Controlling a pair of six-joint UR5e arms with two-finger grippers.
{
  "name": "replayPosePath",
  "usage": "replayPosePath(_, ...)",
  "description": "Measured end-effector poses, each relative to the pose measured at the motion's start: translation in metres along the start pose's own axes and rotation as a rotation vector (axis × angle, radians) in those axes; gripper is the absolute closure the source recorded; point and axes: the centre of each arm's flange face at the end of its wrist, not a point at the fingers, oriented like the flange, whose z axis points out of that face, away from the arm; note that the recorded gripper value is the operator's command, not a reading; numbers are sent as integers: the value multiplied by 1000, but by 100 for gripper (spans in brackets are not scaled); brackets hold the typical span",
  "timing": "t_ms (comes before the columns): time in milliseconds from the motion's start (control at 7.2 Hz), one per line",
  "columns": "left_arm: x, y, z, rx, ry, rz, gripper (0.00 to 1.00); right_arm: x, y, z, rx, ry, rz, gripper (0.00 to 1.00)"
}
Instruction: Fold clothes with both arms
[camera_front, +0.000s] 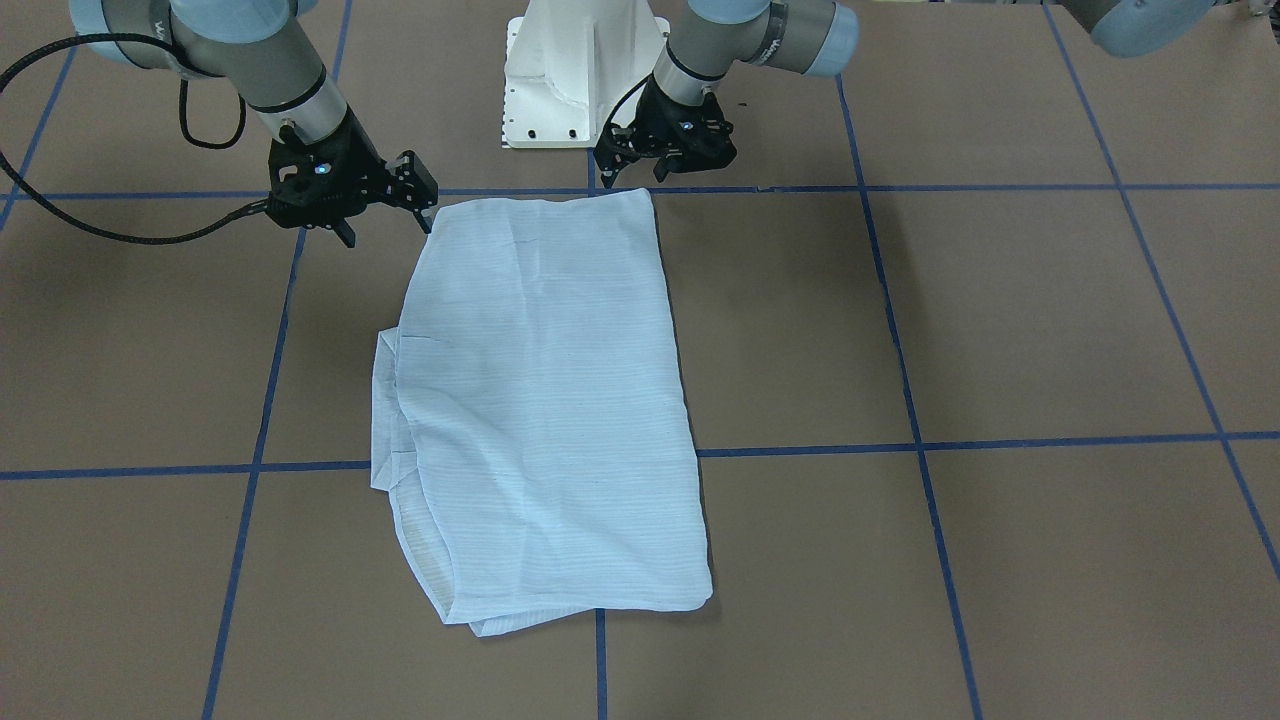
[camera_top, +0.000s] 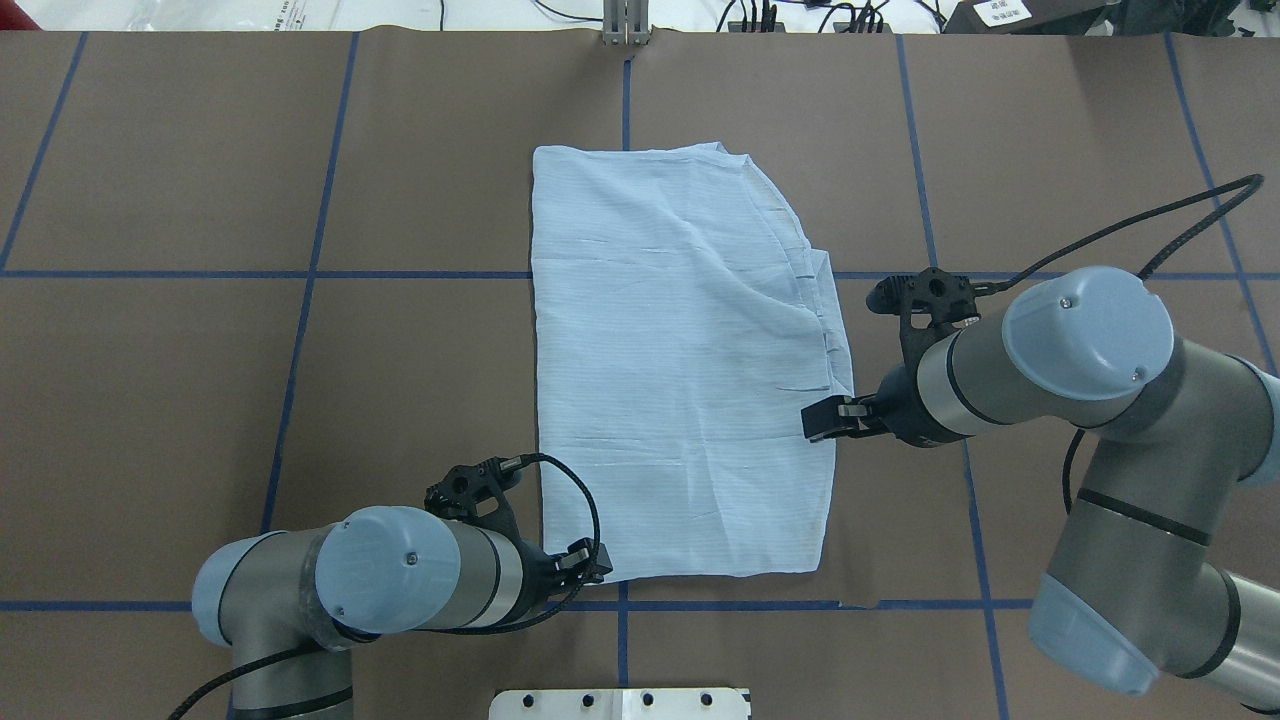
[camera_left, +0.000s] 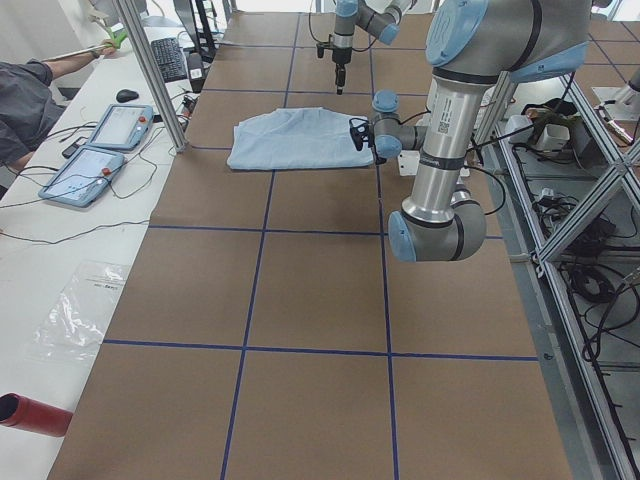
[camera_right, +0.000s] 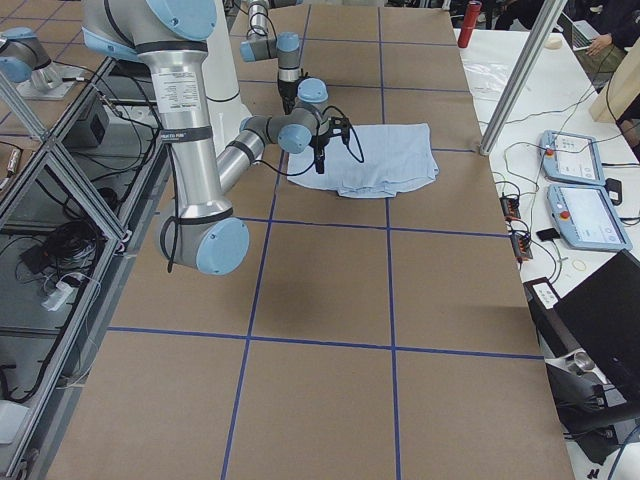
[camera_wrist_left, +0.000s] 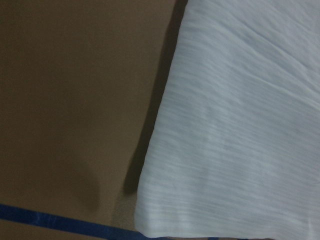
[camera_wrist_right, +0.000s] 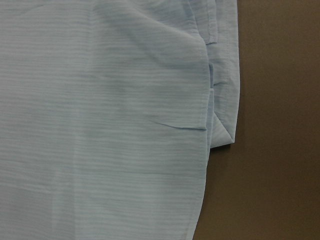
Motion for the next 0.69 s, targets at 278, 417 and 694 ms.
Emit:
replayPosePath(278, -2, 0, 7, 2, -15, -1, 37, 0, 0, 0, 3, 2, 1, 0)
replayPosePath(417, -3, 0, 10, 3, -22, -2, 38, 0, 0, 1, 4, 3, 1, 0)
replayPosePath(694, -3, 0, 12, 3, -25, -3, 43, 1, -1, 2, 3, 6, 2, 0)
